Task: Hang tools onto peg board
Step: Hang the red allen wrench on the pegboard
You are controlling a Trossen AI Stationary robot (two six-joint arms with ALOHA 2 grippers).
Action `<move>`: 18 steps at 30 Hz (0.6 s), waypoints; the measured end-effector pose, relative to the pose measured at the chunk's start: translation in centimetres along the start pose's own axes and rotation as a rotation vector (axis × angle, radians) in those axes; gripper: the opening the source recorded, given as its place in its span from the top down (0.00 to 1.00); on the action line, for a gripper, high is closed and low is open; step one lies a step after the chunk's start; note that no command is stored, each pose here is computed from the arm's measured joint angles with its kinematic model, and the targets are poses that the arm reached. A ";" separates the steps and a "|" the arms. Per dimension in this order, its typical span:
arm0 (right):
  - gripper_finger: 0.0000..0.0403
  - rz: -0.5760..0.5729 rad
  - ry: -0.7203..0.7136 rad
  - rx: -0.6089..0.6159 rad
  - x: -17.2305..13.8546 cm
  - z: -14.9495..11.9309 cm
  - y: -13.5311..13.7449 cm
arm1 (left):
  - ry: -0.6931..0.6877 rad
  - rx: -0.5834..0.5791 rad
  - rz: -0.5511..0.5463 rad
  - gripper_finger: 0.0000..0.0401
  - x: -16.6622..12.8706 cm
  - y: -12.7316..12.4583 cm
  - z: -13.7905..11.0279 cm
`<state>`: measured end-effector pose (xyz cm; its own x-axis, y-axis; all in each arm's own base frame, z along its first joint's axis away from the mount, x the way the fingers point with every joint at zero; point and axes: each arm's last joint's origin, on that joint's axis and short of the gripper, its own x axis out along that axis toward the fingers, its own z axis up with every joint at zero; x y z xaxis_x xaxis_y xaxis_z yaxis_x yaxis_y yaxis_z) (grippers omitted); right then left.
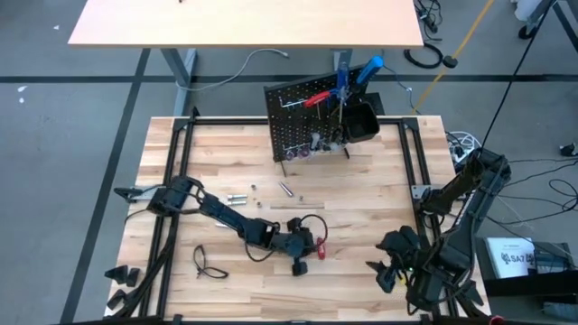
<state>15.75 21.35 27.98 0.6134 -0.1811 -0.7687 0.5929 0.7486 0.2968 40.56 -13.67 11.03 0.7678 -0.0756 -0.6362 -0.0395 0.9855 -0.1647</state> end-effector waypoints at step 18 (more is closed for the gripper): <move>0.31 0.101 -0.796 0.195 2.1 9.7 4.9 | -1.055 0.070 -0.493 1.00 -25.2 6.5 17.6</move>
<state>25.03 18.44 33.28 0.8113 -0.5715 -0.1236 0.5501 0.6746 0.4922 32.20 -2.72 39.30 0.8420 -0.3215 0.4333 0.4215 0.8933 -0.1563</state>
